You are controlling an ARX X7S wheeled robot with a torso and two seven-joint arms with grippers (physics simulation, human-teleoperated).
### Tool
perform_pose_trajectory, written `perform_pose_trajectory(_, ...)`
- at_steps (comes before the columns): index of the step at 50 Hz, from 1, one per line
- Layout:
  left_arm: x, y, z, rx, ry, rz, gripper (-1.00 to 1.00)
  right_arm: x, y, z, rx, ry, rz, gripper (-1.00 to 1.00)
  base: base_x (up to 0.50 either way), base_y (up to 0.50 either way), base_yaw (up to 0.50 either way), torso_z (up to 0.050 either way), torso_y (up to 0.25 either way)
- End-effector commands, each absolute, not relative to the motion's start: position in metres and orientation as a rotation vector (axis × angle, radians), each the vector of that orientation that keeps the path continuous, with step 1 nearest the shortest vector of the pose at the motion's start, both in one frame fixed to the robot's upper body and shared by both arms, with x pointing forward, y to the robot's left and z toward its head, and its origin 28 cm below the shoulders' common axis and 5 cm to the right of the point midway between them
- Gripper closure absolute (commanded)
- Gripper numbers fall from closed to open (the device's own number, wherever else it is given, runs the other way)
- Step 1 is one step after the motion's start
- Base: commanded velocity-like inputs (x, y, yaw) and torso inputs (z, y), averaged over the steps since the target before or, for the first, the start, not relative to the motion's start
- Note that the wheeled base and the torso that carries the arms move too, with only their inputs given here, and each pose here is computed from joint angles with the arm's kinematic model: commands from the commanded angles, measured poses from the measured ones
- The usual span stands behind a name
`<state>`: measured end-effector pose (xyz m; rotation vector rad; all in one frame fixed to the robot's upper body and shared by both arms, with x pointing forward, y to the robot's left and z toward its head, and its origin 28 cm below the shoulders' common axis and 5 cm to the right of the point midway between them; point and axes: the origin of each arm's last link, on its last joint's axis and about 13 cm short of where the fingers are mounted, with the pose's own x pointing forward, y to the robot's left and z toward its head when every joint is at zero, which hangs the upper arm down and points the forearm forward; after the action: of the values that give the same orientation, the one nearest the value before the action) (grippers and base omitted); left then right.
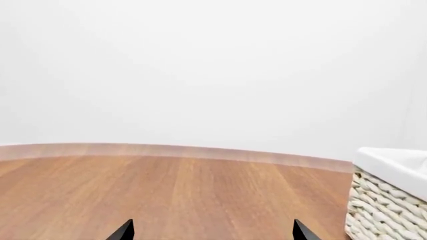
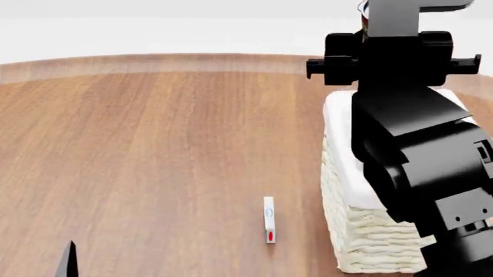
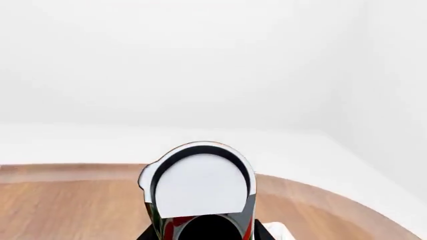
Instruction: Pick up the tomato sauce, and put it in the basket.
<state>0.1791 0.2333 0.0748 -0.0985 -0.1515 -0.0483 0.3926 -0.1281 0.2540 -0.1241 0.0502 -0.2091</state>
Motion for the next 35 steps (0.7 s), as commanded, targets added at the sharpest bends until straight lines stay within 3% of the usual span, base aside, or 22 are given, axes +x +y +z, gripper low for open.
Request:
perform_pose_trajectory(1, 0.180, 0.231, 0.072, -0.101, -0.148, -0.051, -1.00, 0.414, -0.147, 0.242, -0.135, 0.156, -0.279, 1.00, 0.00, 0.00, 0.00, 0.000, 0.000)
perform_pose_trajectory(14, 0.178, 0.232, 0.072, -0.098, -0.146, -0.048, -1.00, 0.421, -0.170, 0.221, -0.075, 0.368, -0.318, 1.00, 0.00, 0.00, 0.00, 0.000, 0.000)
perform_pose_trajectory(35, 0.177, 0.233, 0.074, -0.093, -0.155, -0.047, -1.00, 0.412, -0.178, 0.205, -0.086, 0.519, -0.321, 1.00, 0.00, 0.00, 0.00, 0.000, 0.000)
